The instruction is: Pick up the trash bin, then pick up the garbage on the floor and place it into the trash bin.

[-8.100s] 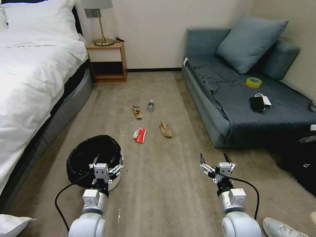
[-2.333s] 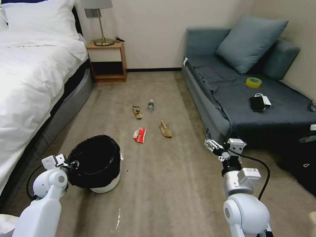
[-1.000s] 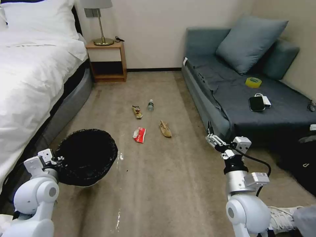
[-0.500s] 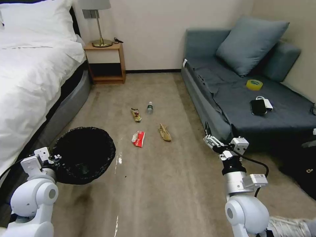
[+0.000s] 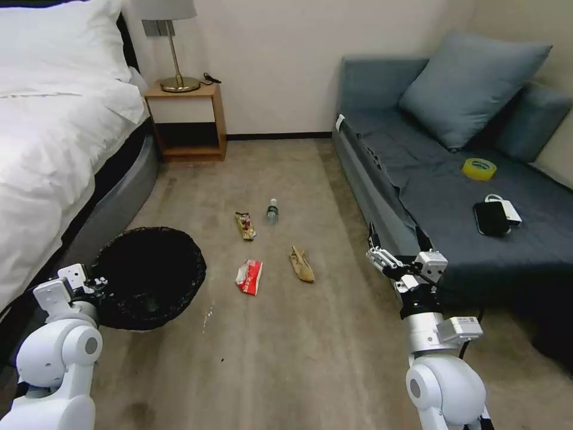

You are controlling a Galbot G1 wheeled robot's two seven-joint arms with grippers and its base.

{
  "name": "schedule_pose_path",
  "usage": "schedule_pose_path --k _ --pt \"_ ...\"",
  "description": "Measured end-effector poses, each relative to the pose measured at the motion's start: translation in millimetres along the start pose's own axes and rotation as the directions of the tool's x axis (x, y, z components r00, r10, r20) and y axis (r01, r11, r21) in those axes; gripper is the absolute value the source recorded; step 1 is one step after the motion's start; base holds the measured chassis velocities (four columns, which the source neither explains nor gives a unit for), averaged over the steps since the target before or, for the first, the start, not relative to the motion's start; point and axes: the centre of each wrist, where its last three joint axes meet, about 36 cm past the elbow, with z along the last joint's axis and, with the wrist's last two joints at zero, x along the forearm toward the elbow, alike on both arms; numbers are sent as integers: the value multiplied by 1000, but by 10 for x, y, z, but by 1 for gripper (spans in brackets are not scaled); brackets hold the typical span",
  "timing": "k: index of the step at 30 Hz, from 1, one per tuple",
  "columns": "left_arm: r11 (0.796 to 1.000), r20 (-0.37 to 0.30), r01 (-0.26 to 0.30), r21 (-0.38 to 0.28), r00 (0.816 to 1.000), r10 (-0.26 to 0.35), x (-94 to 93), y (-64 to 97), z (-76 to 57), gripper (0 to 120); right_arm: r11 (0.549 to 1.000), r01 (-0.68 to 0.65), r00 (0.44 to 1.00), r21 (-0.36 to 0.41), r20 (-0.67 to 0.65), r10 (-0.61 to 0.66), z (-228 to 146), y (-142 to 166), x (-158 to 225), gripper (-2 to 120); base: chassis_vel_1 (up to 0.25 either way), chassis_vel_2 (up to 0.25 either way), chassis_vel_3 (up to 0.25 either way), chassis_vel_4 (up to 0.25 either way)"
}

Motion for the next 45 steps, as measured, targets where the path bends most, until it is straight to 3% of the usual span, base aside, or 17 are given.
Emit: schedule_pose_path --k 39,43,45 --pt "1000 -6 4 21 1000 -4 -46 10 22 3 1000 31 999 0 -30 -31 123 90 -58 100 -170 175 171 -173" --pt "1000 -3 -7 17 1000 7 -87 -29 0 3 999 48 996 7 -82 -47 159 99 -179 100 -18 14 26 -35" --pt "1000 -5 -10 16 1000 10 -95 -31 8 3 998 53 985 -25 -164 -57 210 136 -280 100 0 0 0 0"
